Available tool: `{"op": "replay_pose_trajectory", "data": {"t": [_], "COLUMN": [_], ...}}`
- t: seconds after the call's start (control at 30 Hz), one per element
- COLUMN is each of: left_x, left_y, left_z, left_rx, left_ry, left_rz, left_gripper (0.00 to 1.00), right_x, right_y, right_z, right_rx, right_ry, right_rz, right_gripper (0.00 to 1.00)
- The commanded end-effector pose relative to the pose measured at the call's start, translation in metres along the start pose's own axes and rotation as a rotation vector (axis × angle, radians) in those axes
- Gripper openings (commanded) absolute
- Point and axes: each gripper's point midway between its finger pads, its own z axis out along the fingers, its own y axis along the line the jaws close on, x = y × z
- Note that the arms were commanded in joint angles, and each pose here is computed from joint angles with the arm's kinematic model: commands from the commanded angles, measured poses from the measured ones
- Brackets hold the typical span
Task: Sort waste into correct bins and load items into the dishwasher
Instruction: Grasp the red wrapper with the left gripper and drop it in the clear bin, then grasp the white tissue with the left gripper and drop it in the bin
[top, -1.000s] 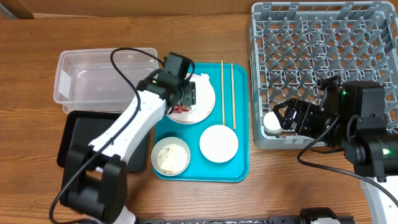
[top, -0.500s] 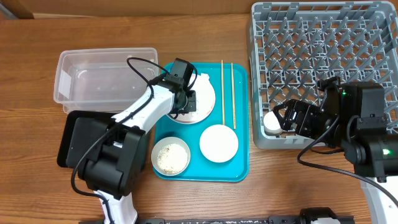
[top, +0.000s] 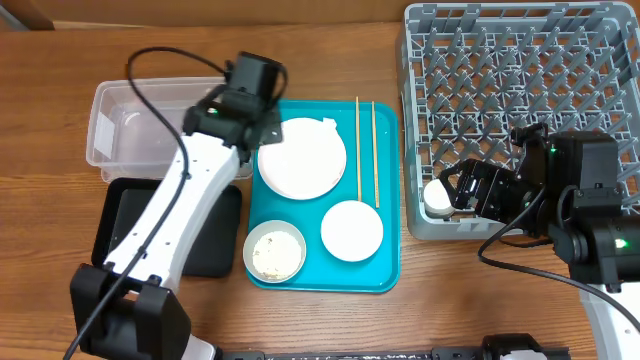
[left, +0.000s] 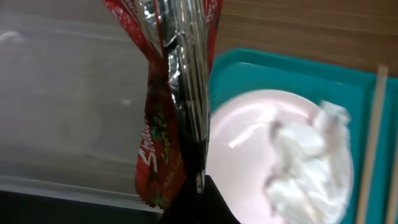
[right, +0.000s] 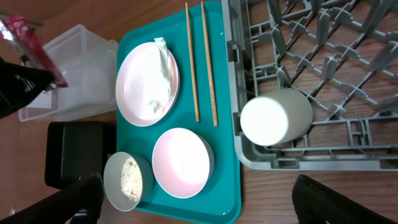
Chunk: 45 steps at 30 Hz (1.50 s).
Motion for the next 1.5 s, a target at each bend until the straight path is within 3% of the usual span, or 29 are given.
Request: {"op": "replay_pose_trajectory", "data": {"t": [0.0, 0.03, 0.07, 0.1, 0.13, 0.37, 0.53, 0.73, 0.87, 0.93, 1.0, 1.07, 1.1, 1.27, 1.47], "left_x": [-0.011, -0.015, -0.018, -0.02, -0.019, 0.009, 0.049, 0.091, 0.11, 0.115, 0.118, 0.119, 0.118, 0.081, 0.001], "left_y": [0.043, 0.044, 0.041, 0.032, 0.022, -0.049, -0.076, -0.106, -0.137, -0.14, -0.137, -0.13, -0.122, -0.082, -0.02], "left_z": [0.019, 0.022, 0.025, 0.026, 0.026, 0.016, 0.038, 0.087, 0.101, 0.106, 0.107, 0.106, 0.105, 0.07, -0.016], "left_rx": [-0.099, -0.076, -0.03, 0.036, 0.103, 0.288, 0.191, 0.251, 0.434, 0.45, 0.437, 0.405, 0.364, 0.194, 0.11], "left_ry": [-0.005, -0.006, -0.001, 0.006, 0.017, 0.067, 0.115, 0.241, 0.294, 0.306, 0.317, 0.336, 0.351, 0.357, 0.16], "left_rz": [-0.116, -0.132, -0.133, -0.108, -0.073, 0.17, 0.306, 0.347, 0.395, 0.405, 0.405, 0.399, 0.371, 0.237, 0.103], "left_gripper": [0.05, 0.2, 0.45, 0.63, 0.68, 0.68, 0.7, 0.71, 0.68, 0.6, 0.43, 0.08, 0.04, 0.04, 0.04], "right_x": [-0.007, -0.007, -0.008, -0.008, -0.008, -0.007, -0.007, -0.008, -0.007, -0.007, -0.007, -0.007, -0.006, -0.004, -0.001], "right_y": [0.005, 0.005, 0.006, 0.006, 0.006, 0.005, 0.005, 0.005, 0.005, 0.004, 0.003, 0.002, 0.002, 0.001, 0.0], "right_z": [-0.008, -0.008, -0.008, -0.008, -0.008, -0.008, -0.008, -0.008, -0.008, -0.008, -0.008, -0.008, -0.008, -0.008, -0.008], "right_rx": [-0.006, -0.007, -0.007, -0.007, -0.007, -0.006, -0.006, -0.002, -0.002, -0.001, 0.006, 0.011, 0.011, 0.014, 0.019], "right_ry": [-0.037, -0.037, -0.037, -0.037, -0.037, -0.037, -0.036, -0.037, -0.037, -0.037, -0.037, -0.035, -0.034, -0.026, -0.013], "right_rz": [-0.022, -0.022, -0.023, -0.022, -0.022, -0.023, -0.022, -0.022, -0.022, -0.022, -0.02, -0.019, -0.019, -0.016, -0.011], "right_gripper": [0.98, 0.98, 0.98, 0.98, 0.98, 0.99, 0.99, 0.99, 0.99, 0.99, 0.99, 0.99, 0.99, 0.99, 0.99]}}
